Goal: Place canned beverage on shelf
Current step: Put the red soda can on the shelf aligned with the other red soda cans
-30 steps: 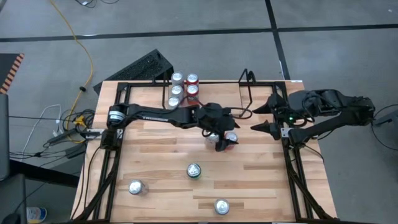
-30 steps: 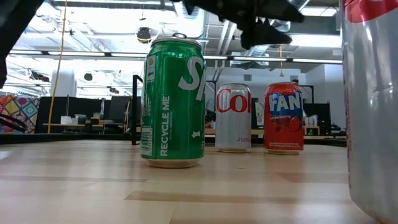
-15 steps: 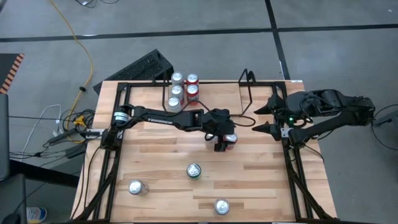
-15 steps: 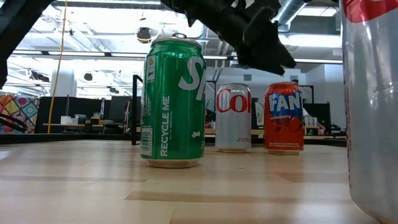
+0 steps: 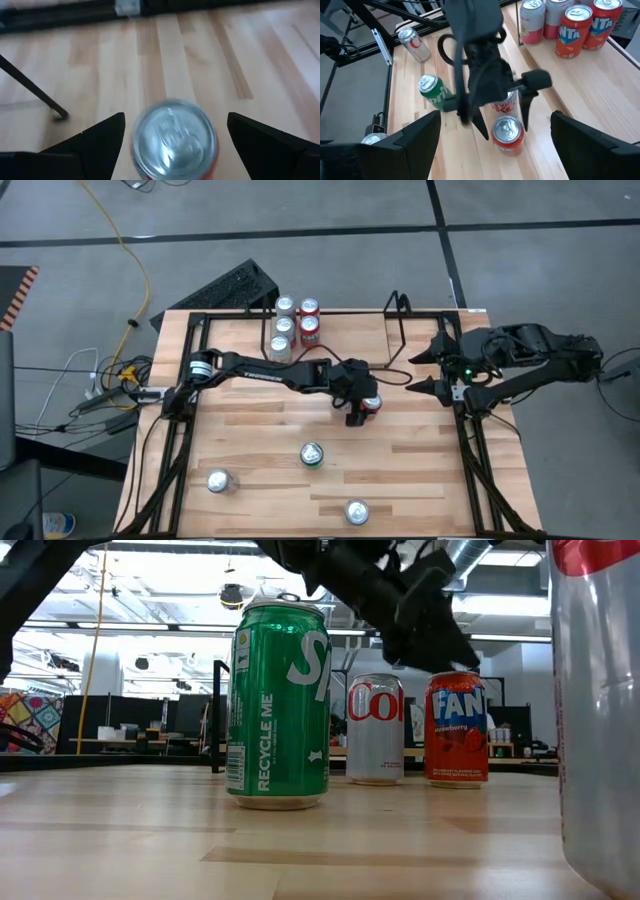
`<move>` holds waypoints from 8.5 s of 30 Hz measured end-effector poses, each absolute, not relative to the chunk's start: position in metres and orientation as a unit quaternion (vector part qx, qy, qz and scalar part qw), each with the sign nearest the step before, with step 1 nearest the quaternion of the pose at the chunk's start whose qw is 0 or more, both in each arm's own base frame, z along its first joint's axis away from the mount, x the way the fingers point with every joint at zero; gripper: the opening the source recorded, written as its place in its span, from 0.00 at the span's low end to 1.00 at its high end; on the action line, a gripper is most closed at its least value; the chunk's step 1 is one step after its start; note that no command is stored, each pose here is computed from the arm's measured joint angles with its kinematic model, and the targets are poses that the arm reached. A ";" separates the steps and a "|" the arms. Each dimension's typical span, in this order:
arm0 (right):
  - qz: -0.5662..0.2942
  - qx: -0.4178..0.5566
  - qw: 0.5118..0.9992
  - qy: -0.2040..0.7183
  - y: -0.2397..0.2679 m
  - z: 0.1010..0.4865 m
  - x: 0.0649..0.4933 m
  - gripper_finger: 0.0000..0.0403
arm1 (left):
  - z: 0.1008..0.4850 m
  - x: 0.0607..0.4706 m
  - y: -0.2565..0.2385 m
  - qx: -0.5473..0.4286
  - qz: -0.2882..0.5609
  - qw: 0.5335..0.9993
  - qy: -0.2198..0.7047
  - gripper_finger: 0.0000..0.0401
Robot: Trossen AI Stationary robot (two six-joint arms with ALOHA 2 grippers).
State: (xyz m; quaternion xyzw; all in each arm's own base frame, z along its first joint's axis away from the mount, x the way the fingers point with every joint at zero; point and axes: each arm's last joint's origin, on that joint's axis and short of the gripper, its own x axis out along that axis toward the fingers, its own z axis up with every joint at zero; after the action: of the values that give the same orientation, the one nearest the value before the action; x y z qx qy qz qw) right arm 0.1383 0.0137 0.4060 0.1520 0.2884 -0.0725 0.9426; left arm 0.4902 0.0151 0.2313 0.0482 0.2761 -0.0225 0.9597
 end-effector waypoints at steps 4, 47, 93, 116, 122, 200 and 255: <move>-0.074 0.151 0.941 0.294 0.014 0.405 0.138 0.87 | 0.231 0.490 0.016 0.031 -0.023 0.960 0.277 0.84; -0.074 0.151 0.941 0.294 0.014 0.405 0.138 0.87 | 0.259 0.500 0.029 0.011 0.006 0.967 0.255 0.65; -0.141 0.129 0.941 0.278 0.009 0.405 0.139 0.87 | 0.399 0.376 0.032 0.080 -0.017 0.918 0.389 0.64; -0.219 0.117 0.933 0.262 -0.004 0.401 0.166 0.87 | 0.337 0.306 0.067 0.036 0.052 0.972 0.227 0.65; -0.209 0.119 0.931 0.273 -0.003 0.398 0.175 0.87 | 0.322 0.315 0.079 0.056 0.050 0.965 0.253 0.65; -0.203 0.107 0.922 0.312 -0.003 0.388 0.187 0.87 | 0.281 0.316 0.148 0.117 0.042 0.934 0.336 0.64; -0.216 0.067 0.910 0.348 -0.102 0.232 0.355 0.03 | 0.397 0.237 0.101 -0.009 0.222 0.960 0.172 0.63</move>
State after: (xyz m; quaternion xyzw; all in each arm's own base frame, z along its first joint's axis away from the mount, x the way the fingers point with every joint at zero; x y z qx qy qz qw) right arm 0.3549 -0.1016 0.2323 0.0668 0.3477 -0.2157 0.9100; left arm 0.2366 0.1012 0.3969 -0.0086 0.1719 0.2220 0.9597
